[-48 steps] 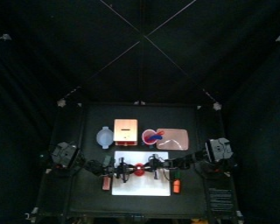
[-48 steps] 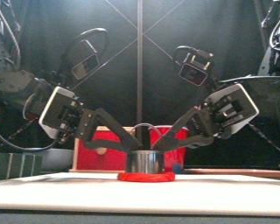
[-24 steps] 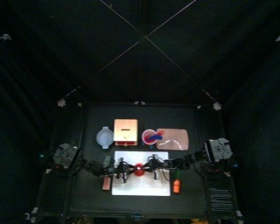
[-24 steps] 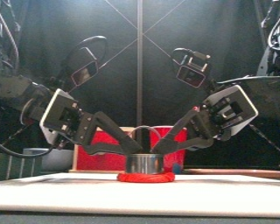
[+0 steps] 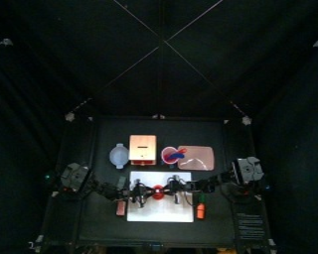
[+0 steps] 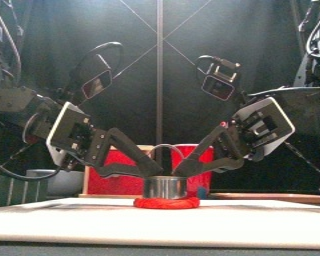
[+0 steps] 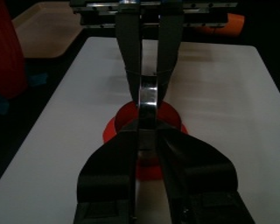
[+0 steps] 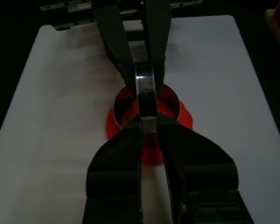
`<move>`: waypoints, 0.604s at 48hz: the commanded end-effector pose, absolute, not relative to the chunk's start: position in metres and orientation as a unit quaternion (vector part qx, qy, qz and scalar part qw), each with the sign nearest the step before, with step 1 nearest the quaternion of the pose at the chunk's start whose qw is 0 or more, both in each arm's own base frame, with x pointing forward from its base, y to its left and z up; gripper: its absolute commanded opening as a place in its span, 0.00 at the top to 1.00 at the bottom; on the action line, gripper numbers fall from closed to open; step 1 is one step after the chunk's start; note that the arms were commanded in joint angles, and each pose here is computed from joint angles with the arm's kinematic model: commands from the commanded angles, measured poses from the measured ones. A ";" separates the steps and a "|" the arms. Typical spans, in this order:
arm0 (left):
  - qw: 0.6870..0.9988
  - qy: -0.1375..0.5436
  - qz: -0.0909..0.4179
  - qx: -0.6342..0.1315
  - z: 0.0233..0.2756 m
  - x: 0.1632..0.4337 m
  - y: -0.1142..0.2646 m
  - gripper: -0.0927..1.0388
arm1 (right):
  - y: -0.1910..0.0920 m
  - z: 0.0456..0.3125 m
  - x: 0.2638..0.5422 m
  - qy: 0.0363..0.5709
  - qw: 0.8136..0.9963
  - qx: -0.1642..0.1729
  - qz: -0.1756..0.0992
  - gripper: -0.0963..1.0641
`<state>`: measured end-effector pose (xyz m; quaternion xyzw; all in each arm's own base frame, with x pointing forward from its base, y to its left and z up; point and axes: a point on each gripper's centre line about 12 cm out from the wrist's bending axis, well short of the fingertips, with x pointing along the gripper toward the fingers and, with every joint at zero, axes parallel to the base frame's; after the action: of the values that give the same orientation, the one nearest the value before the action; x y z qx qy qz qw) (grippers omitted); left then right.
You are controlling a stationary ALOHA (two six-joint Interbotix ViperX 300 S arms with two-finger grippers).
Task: Get the cutter from the drawer then cut the dough then place the extra dough in the bowl
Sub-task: Cut the dough
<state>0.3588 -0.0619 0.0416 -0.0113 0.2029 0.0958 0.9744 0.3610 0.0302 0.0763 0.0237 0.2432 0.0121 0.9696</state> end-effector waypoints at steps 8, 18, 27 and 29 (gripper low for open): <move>0.962 0.253 0.104 -0.021 0.022 0.348 -0.057 0.41 | 0.026 0.057 0.357 0.289 0.957 0.027 0.003 0.53; 0.963 0.249 0.102 -0.022 0.025 0.350 -0.057 0.41 | 0.026 0.062 0.360 0.286 0.958 0.026 0.004 0.53; 0.968 0.227 0.099 -0.027 0.042 0.355 -0.059 0.38 | 0.030 0.079 0.369 0.265 0.964 0.029 0.009 0.51; 0.970 0.223 0.098 -0.029 0.046 0.356 -0.059 0.37 | 0.031 0.083 0.370 0.264 0.964 0.029 0.010 0.51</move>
<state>0.3608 -0.0628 0.0489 -0.0196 0.2017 0.0942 0.9747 0.3659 0.0312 0.0817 0.0247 0.2530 0.0130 0.9671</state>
